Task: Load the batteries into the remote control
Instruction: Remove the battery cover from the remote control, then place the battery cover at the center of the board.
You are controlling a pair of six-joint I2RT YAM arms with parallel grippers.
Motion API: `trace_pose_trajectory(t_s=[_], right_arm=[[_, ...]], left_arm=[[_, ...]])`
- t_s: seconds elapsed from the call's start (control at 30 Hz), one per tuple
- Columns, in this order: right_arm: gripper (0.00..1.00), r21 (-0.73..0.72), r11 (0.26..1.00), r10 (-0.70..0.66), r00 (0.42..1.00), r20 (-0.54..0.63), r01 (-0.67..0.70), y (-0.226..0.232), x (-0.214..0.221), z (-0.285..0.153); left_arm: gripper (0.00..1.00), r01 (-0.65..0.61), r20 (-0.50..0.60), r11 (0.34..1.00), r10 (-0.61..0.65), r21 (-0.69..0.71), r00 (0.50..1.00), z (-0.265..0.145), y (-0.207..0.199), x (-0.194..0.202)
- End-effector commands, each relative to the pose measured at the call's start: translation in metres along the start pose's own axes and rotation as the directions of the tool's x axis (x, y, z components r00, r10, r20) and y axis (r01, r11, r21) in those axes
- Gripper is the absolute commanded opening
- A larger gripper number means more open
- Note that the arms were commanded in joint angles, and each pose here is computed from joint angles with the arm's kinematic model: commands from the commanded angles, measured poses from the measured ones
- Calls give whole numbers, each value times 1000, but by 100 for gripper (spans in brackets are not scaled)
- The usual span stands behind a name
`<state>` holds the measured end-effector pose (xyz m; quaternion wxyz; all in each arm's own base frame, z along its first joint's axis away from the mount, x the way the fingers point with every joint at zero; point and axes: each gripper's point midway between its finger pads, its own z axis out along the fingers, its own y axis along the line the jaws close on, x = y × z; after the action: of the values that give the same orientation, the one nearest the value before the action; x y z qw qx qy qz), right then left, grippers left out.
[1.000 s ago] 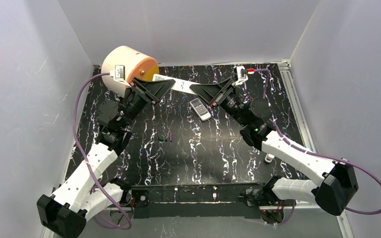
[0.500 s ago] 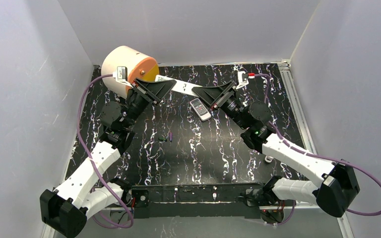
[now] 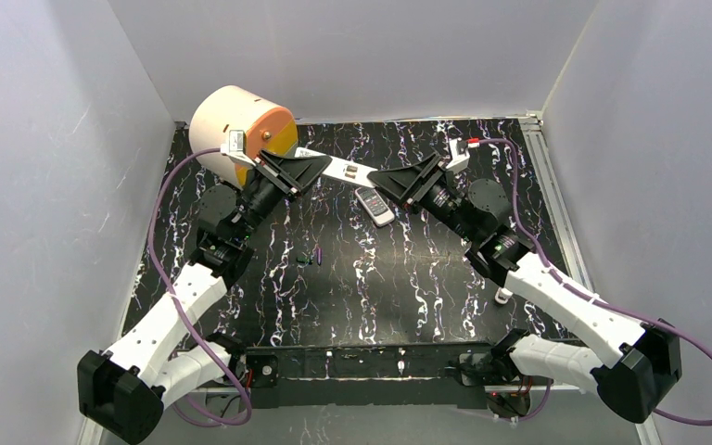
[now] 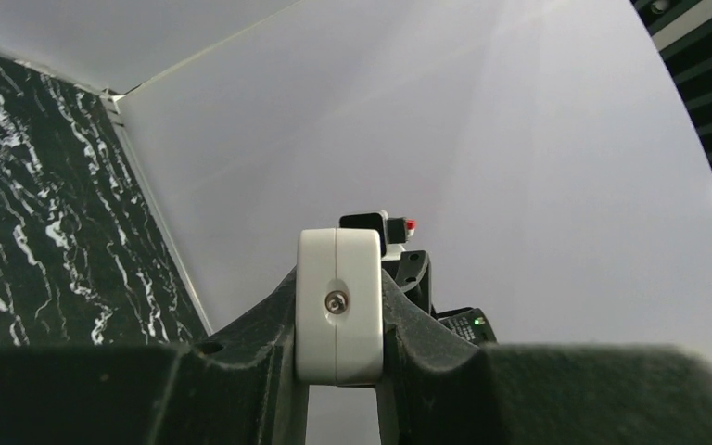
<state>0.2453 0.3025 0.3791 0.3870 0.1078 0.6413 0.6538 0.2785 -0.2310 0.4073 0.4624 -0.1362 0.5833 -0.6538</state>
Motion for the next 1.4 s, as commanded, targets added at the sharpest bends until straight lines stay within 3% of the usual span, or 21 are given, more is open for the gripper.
trace_pose_trajectory(t_s=[0.0,0.3,0.63,0.83,0.97,1.07,1.17,1.37], right_arm=[[48,78,996,-31,999,-12,32,-9,-3,-3],[35,133,989,-55,998,-43,61,-13,-1,-11],[3,183,980,-63,994,-92,79,-24,7,-16],[1,164,980,-114,993,-29,117,-20,-3,-27],[1,456,865,-216,976,-40,210,-89,-16,-40],[1,575,782,-236,968,-85,241,-141,-14,-51],[1,661,705,-228,964,-134,258,-188,-11,-64],[1,719,626,-175,953,-248,302,-261,-3,-90]], left_arm=[[0,-51,33,998,50,28,998,-5,-11,-7],[0,-152,18,988,152,-21,988,-3,3,-6],[0,-299,-18,949,299,-96,954,-4,29,-4],[0,-456,-94,876,446,-156,890,-13,53,0],[0,-522,-197,800,483,-297,853,-23,93,0],[0,-539,-241,782,483,-313,842,-31,104,6],[0,-570,-330,776,482,-270,812,-39,104,20],[0,-610,-536,789,485,-72,691,-63,96,61]])
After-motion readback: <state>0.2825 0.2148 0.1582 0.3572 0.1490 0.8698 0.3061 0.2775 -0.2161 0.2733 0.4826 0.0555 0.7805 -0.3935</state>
